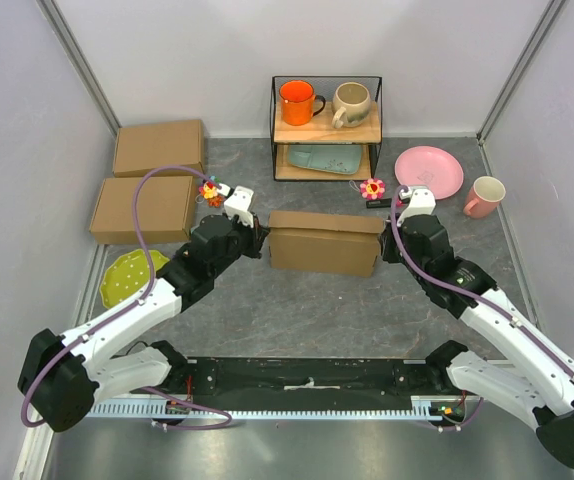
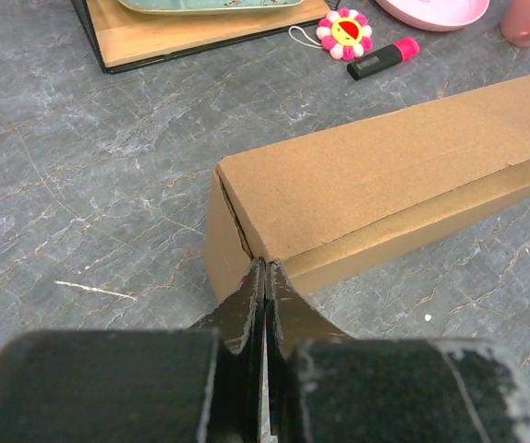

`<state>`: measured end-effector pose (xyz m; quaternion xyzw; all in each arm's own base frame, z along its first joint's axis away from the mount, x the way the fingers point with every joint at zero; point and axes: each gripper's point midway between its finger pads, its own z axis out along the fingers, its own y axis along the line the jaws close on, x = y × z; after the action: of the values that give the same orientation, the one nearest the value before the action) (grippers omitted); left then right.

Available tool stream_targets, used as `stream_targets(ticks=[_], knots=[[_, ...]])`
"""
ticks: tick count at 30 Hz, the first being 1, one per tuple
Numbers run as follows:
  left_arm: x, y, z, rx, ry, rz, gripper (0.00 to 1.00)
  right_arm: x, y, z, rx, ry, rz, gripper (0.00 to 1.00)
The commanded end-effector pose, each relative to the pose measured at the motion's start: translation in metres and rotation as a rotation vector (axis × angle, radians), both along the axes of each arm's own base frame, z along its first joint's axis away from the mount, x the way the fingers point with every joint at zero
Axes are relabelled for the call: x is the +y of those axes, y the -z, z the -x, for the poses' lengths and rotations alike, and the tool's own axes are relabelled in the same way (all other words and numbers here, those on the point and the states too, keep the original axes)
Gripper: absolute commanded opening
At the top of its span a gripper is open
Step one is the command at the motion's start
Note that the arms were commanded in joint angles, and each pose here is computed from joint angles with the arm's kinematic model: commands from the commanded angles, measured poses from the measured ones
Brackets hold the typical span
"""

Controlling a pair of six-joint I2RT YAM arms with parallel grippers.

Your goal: Fold the paper box

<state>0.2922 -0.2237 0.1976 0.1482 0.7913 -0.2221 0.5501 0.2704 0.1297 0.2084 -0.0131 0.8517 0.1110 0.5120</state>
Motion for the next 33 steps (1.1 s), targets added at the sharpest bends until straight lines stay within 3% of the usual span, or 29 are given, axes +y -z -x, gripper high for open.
stream_targets(ticks=[1,7,20,25,26,30,33], knots=[[0.004,0.04,0.015,0.134,0.031,-0.103,0.02,0.003,-0.02,-0.008,-0.055,0.003,-0.014,0.17],[0.002,0.041,0.016,0.14,0.043,-0.103,0.02,-0.001,-0.013,-0.007,-0.046,0.013,-0.001,0.0],[0.001,0.053,0.02,0.172,0.047,-0.097,0.02,-0.006,0.054,0.014,0.108,0.024,0.021,0.0],[0.0,0.052,0.02,0.173,0.046,-0.094,0.02,-0.005,0.036,0.012,0.071,0.026,-0.007,0.0],[0.0,0.049,0.019,0.166,0.047,-0.09,0.02,-0.005,0.026,0.011,0.048,0.03,-0.018,0.0],[-0.001,0.044,0.018,0.158,0.048,-0.088,0.02,-0.007,-0.024,0.006,-0.048,0.042,-0.058,0.19],[0.0,0.043,0.017,0.157,0.044,-0.09,0.02,-0.004,-0.06,0.002,-0.118,0.03,-0.091,0.24]])
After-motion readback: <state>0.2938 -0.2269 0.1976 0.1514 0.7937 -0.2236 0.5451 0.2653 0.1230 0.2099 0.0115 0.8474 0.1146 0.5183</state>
